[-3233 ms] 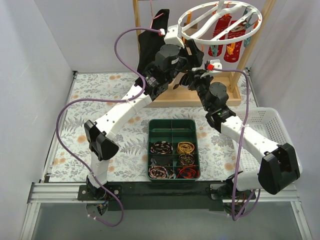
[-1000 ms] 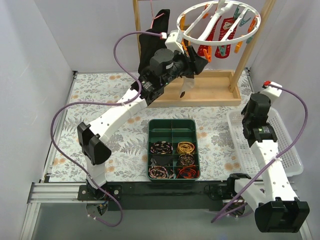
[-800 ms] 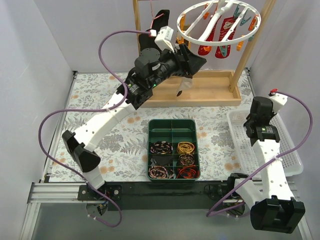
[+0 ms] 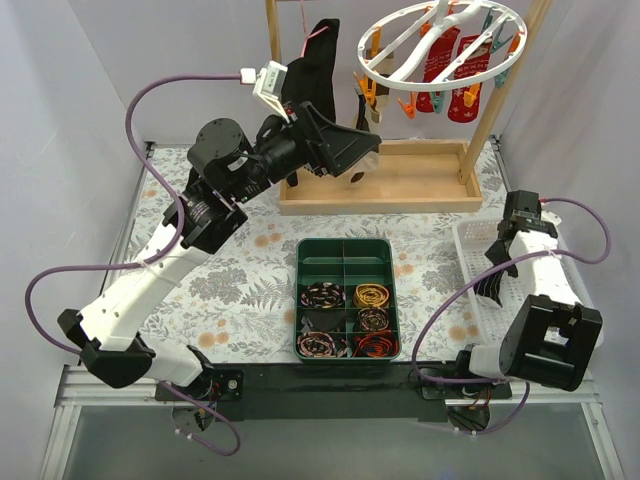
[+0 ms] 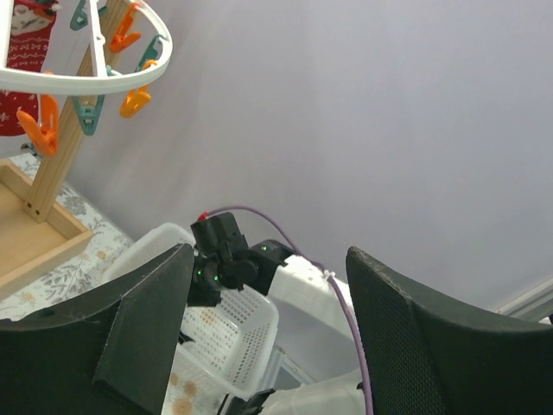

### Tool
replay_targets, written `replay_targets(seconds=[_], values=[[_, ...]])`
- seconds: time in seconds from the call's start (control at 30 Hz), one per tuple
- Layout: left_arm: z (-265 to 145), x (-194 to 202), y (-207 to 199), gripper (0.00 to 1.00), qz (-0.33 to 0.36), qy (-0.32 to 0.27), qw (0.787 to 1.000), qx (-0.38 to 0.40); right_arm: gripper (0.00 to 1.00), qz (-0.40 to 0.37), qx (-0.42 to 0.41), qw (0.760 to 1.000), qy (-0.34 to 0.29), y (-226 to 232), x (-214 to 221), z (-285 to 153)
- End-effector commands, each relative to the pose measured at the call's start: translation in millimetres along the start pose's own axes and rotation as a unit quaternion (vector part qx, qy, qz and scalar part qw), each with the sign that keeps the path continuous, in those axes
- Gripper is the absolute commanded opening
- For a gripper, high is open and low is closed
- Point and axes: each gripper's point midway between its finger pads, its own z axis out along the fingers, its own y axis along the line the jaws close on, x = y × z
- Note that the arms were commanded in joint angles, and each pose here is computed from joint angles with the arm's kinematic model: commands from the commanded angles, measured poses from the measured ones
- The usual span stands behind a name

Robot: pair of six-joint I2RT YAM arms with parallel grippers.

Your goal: Remove the socks clipped to the hanger

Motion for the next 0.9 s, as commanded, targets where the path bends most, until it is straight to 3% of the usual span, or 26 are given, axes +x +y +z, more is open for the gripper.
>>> replay_targets(seconds=[0.0,0.1,0.13,0.3,0.47,0.57,0.6,0.67,0.73,0.87], values=[[-11.9,8.0,1.9,0.69,0.004,0.012,1.000,-0.005,0.57,-0.053,0.009,0.998,-0.039,-3.9,-35.0,-23.3],[-15.5,12.6,11.8,0.69,0.013,0.012,1.000,-0.023,0.61,-0.066,-0.001,0.995,-0.073,0.0,-42.8,-50.3],[-18.0,12.4,13.4,0.69,0.017,0.010,0.999,-0.027,0.76,-0.081,-0.019,0.993,-0.088,11.9,-44.5,-61.4],[-21.3,19.1,29.3,0.68,0.030,0.010,0.998,-0.052,0.77,-0.159,-0.134,0.967,-0.149,71.2,-49.1,-122.9],[-33.6,16.4,49.0,0.62,0.053,-0.010,0.994,-0.099,0.77,-0.229,-0.321,0.890,-0.227,167.3,-30.0,-198.7],[-46.1,11.2,58.0,0.60,0.074,-0.022,0.989,-0.128,0.78,-0.243,-0.436,0.811,-0.307,216.6,-20.7,-249.4],[-51.7,7.0,56.0,0.60,0.078,-0.028,0.988,-0.131,0.78,-0.252,-0.449,0.795,-0.320,224.6,-14.1,-249.8],[-57.2,8.1,59.8,0.60,0.085,-0.028,0.986,-0.141,0.79,-0.219,-0.502,0.748,-0.374,245.4,-21.6,-282.6],[-63.6,5.2,55.8,0.60,0.090,-0.031,0.986,-0.138,0.79,-0.195,-0.526,0.718,-0.411,258.9,-27.1,-294.7],[-73.2,10.8,51.9,0.59,0.082,-0.019,0.988,-0.133,0.79,-0.189,-0.543,0.685,-0.447,284.5,-32.9,-304.1]])
